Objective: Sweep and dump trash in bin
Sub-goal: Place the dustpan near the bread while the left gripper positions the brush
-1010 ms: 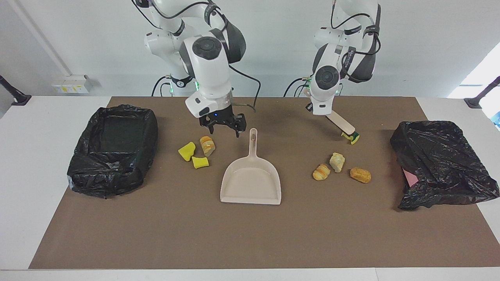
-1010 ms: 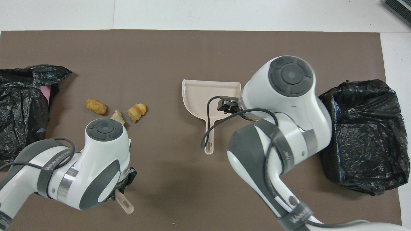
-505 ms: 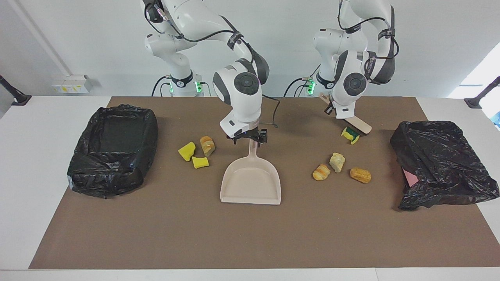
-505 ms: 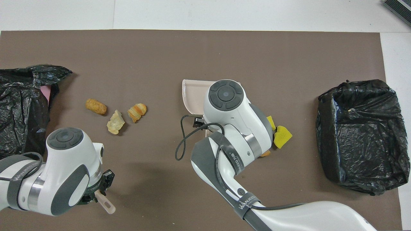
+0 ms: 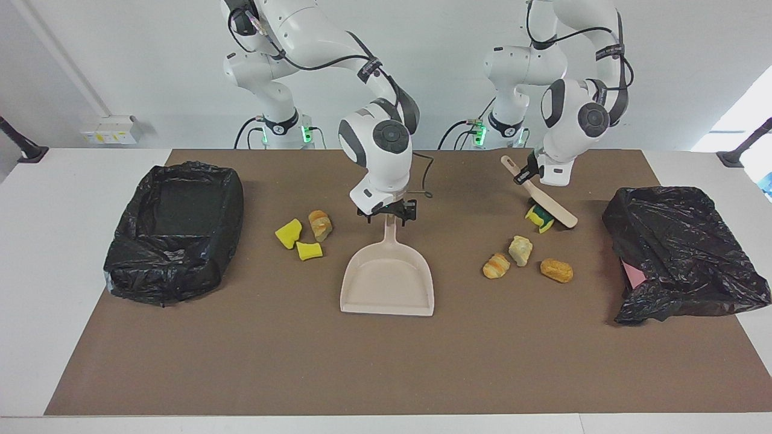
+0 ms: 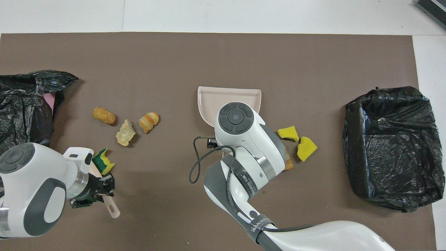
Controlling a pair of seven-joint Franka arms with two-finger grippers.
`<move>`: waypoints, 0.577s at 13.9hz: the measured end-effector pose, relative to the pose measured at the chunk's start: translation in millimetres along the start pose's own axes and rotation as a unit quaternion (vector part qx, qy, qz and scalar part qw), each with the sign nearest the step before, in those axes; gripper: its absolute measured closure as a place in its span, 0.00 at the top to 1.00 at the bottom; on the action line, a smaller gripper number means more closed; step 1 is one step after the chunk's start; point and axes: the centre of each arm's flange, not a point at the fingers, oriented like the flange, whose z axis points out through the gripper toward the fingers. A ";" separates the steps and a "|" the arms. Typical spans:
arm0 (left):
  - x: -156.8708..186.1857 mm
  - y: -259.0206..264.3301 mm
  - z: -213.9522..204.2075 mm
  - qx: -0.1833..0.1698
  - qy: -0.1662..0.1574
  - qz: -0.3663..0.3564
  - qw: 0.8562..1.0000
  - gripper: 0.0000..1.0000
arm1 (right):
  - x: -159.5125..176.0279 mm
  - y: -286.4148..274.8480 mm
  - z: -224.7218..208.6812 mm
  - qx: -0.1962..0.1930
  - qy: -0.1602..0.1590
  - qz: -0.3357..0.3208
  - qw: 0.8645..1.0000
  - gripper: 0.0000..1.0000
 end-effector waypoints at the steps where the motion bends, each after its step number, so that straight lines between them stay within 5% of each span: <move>1: 2.9 0.4 -1.0 -0.011 0.004 0.021 1.000 0.27 | -0.5 -0.2 0.6 0.000 0.000 -0.004 1.000 0.77; 3: 4.4 5.2 -1.1 -0.018 0.014 0.072 0.997 0.27 | -0.8 -0.2 0.9 -0.001 -0.001 -0.003 1.000 0.49; 5: 0.3 15.1 0.0 -0.022 0.022 0.128 0.991 0.27 | -0.7 -0.3 0.1 0.000 0.000 -0.003 1.000 0.32; 8: -20.1 41.0 6.1 -0.016 0.027 0.218 0.975 0.27 | 5.0 5.9 -5.6 0.003 0.006 -0.102 0.995 0.32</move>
